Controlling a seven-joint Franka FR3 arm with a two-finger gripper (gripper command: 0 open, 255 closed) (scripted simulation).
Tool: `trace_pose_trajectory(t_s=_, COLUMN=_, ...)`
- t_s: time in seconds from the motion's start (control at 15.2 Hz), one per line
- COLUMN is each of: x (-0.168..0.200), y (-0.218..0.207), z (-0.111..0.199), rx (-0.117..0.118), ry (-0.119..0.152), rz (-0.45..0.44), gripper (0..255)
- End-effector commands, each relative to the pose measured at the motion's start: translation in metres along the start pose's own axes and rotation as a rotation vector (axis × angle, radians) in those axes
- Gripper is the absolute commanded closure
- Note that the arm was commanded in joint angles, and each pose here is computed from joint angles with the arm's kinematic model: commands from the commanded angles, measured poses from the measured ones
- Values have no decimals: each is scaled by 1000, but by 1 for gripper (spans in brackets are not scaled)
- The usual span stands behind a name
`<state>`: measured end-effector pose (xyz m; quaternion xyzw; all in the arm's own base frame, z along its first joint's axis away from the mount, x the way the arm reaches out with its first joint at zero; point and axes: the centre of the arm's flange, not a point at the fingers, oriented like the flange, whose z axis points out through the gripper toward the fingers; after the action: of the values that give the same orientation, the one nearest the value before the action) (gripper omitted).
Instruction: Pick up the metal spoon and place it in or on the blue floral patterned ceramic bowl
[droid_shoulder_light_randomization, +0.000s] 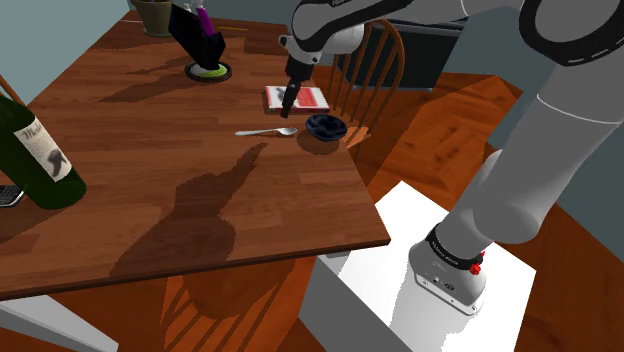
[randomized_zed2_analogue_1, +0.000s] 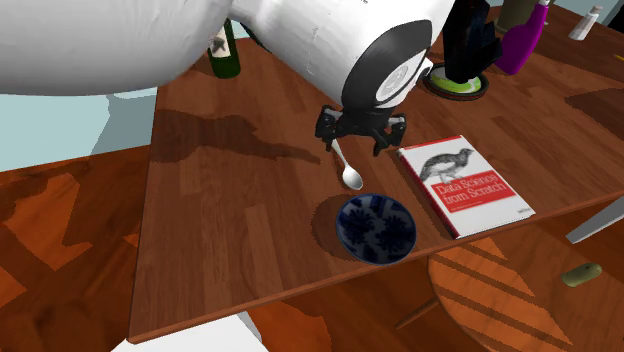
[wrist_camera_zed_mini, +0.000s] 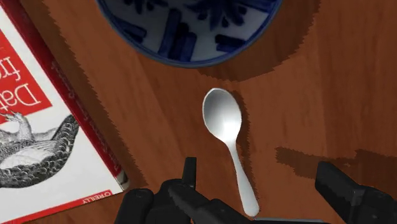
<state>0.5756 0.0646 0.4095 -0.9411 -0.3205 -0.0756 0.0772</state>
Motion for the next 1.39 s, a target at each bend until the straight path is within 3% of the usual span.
trace_pose_trajectory(t_s=0.0, x=21, y=0, z=20, rx=20, ry=7, rz=-51, gripper=0)
trace_pose_trajectory(t_s=0.26, x=53, y=-1, z=49, rx=53, ry=16, rz=-133, gripper=0)
trace_pose_trajectory(t_s=0.73, x=54, y=-3, z=89, rx=53, ry=16, rz=-133, gripper=0)
trace_pose_trajectory(t_s=1.25, x=54, y=-3, z=89, rx=53, ry=16, rz=-133, gripper=0)
trace_pose_trajectory(t_s=1.32, x=54, y=-3, z=89, rx=53, ry=16, rz=-133, gripper=255)
